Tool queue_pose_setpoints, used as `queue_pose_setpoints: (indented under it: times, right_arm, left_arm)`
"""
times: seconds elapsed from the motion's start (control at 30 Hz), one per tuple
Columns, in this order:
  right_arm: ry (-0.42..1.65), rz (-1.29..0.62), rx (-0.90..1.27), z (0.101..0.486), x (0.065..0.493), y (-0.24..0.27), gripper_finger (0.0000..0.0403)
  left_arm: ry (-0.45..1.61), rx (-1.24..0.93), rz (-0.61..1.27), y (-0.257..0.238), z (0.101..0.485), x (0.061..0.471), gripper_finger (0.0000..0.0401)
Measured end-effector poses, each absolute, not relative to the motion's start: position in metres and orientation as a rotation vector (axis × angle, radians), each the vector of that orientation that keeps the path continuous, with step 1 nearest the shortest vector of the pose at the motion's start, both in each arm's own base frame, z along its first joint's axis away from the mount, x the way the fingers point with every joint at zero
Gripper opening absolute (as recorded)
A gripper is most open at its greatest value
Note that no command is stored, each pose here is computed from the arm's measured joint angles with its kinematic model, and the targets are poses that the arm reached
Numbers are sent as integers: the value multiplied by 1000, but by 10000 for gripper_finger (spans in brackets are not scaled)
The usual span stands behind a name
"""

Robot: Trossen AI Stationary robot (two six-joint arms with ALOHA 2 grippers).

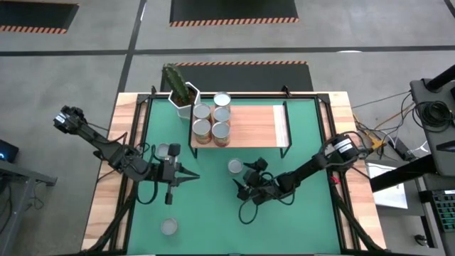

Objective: Pick and place cans onto a shelf
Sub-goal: Put the canned chicken soup on the shelf

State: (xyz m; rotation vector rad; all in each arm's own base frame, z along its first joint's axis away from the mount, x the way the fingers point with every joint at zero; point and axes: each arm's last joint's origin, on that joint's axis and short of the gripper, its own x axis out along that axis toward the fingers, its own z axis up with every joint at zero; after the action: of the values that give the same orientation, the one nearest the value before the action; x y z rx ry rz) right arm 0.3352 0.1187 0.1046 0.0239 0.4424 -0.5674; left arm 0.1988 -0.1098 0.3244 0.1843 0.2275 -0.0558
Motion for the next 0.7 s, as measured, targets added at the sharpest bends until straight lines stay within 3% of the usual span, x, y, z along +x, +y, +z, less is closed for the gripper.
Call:
queue_pose_setpoints:
  times: [0.2,0.53,0.7]
  right_arm:
    - [431,-600,20,107,342,112,357]
    - [444,-537,44,113,343,114,245]
    - [425,-484,39,130,344,117,238]
  left_arm:
    - [227,185,-56,-110,324,199,0]
    - [195,290,-16,-108,332,199,0]
    - [163,368,59,-105,347,198,0]
